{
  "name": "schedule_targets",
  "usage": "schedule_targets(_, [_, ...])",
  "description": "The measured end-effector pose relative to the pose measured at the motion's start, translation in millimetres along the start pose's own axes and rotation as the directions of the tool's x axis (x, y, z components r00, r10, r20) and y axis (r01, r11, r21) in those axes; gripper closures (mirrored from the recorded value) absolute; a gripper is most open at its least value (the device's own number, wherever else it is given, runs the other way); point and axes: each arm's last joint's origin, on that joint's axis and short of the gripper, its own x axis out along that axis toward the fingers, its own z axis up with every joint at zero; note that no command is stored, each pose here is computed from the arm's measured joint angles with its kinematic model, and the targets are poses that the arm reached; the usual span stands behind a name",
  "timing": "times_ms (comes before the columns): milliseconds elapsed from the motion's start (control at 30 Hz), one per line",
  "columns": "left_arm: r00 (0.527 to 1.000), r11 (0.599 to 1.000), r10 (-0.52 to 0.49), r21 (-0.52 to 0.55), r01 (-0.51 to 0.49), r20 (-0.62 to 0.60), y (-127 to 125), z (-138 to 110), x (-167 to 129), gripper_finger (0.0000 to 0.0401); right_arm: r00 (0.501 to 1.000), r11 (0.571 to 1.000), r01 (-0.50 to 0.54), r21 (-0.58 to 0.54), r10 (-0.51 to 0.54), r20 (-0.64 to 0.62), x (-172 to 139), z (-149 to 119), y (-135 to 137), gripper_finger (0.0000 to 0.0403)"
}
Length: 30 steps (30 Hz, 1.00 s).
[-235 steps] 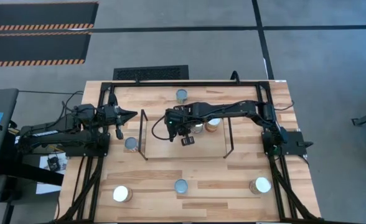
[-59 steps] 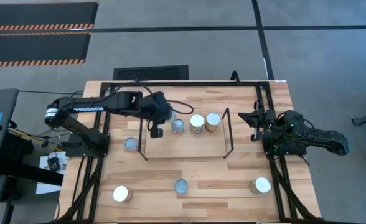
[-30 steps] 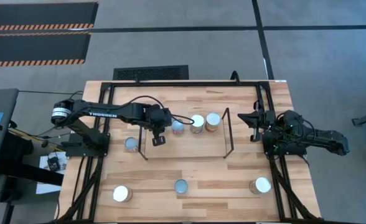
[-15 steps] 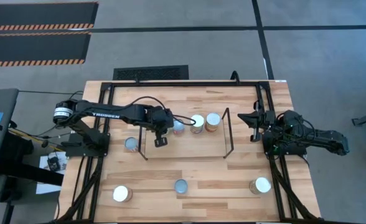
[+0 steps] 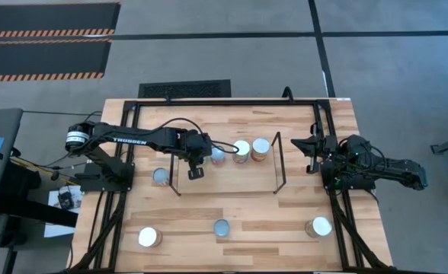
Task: Pick and place cans onto a shelf
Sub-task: Put the canned green peas on the shelf
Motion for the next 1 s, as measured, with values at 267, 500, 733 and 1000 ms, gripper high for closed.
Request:
schedule_targets(267, [1.000, 1.000, 0.008, 0.003, -0.008, -0.002, 0.2, -0.2, 0.0, 0.0350, 1.000, 1.000, 0.000, 0.000, 0.000, 0.000, 0.0, 0.0, 0.0, 0.0396])
schedule_targets(500, [0.999, 1.000, 0.020, 0.021, -0.020, -0.029, 0.7, -2.9, 0.0, 0.0349, 1.000, 1.000, 0.000, 0.000, 0.000, 0.000, 0.0, 0.0, 0.0, 0.0396])
schedule_targets(733, [0.998, 0.999, 0.046, 0.026, -0.044, -0.053, 1.6, -5.3, -0.3, 0.0349, 1.000, 1.000, -0.001, 0.000, 0.001, 0.000, 0.0, 0.0, 0.0, 0.0399])
schedule_targets(1000, [0.998, 0.999, 0.050, 0.023, -0.049, -0.030, 2.8, -6.0, -9.9, 0.0349, 1.000, 1.000, -0.001, 0.000, 0.001, -0.001, 0.0, -0.1, 0.0, 0.0392])
